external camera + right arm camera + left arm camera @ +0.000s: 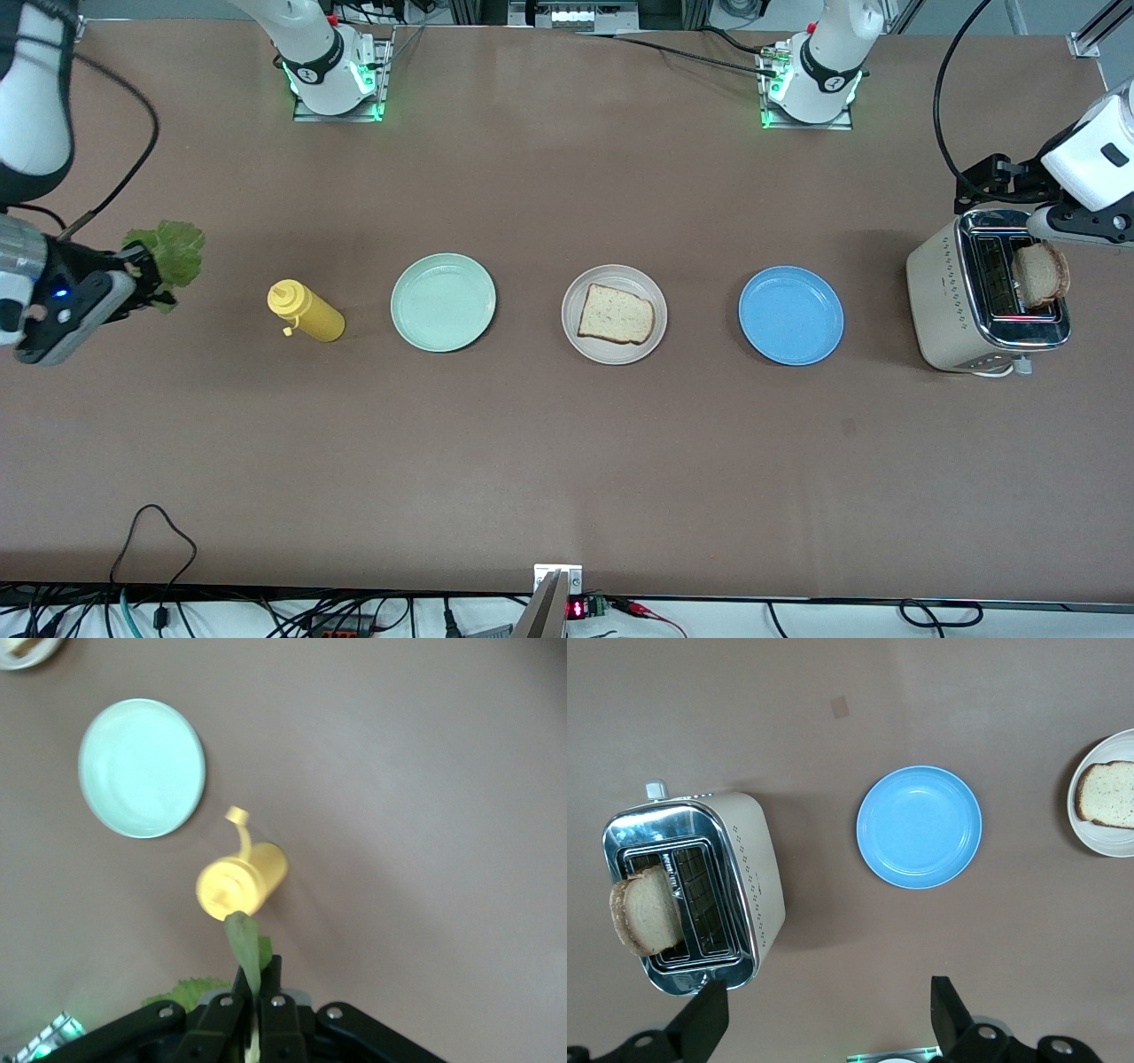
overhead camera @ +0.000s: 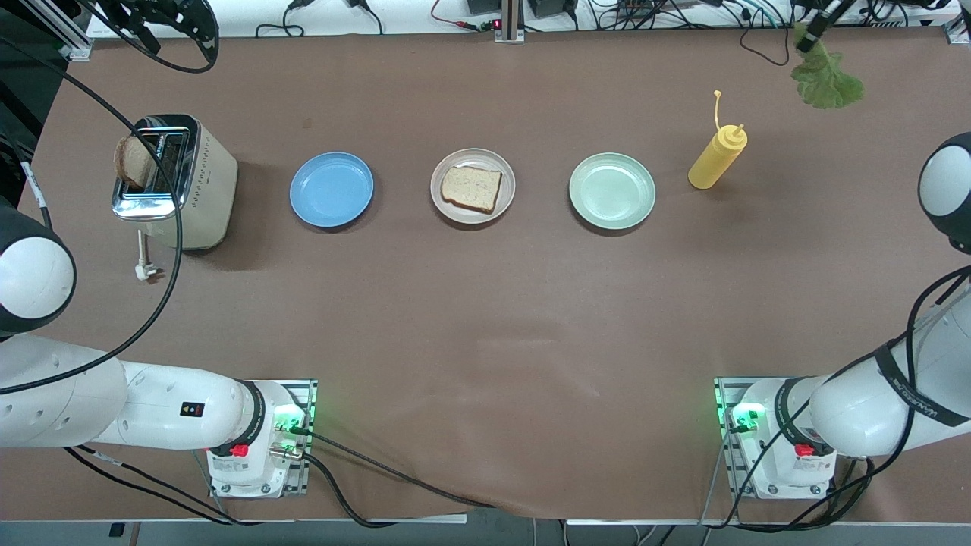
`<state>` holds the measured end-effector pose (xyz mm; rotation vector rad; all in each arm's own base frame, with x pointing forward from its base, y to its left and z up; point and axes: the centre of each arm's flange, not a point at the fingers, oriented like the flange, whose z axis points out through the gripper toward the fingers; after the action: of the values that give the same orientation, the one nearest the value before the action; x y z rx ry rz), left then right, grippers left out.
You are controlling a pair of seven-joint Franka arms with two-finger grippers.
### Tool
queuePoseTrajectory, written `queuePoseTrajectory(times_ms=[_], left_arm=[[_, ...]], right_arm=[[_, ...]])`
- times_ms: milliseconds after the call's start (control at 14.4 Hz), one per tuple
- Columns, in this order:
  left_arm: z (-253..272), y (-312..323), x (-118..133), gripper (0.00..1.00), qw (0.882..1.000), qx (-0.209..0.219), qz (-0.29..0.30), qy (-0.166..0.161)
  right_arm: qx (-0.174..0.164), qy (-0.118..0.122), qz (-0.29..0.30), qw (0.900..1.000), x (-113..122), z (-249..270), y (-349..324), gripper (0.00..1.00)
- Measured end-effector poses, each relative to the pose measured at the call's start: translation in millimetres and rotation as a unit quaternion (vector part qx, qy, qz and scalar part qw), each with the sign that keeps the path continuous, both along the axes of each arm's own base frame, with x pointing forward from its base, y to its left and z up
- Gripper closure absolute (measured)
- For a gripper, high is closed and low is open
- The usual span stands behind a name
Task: Make sandwich in beige plate with both arms
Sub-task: 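Lift the lettuce leaf and carry it toward the beige plate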
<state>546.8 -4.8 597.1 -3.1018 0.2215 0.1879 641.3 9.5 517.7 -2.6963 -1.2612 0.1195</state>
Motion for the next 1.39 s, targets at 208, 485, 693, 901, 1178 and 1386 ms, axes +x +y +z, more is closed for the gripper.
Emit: queuePoseTrajectory(times_ms=[208,485,693,901,1178,1386], left_arm=[[0,0,0,0.0,1.0,0.0,0.0,0.0],[0,0,0,0.0,1.0,0.0,0.0,0.0],[0,0,0,0.0,1.0,0.0,0.0,0.0],[0,1,0,0.0,1.0,0.0,0.0,0.0],[0,1,0,0.0,1.0,0.0,0.001,0.0],[0,1,0,0.0,1.0,0.0,0.001,0.0]], right_arm=[[0.001,0.0,0.07,0.998,-4,2,74,0.96],[0.016,-0.007,0.153,0.988,-24,5,183,0.96],[0.068,-0.023,0.18,0.981,-31,-3,249,0.96],[0.104,-0.052,0.189,0.975,-29,-26,305,0.96],[0.115,-0.101,0.208,0.966,-33,-72,382,0.96],[0.121,-0.127,0.205,0.963,-41,-115,430,0.96]])
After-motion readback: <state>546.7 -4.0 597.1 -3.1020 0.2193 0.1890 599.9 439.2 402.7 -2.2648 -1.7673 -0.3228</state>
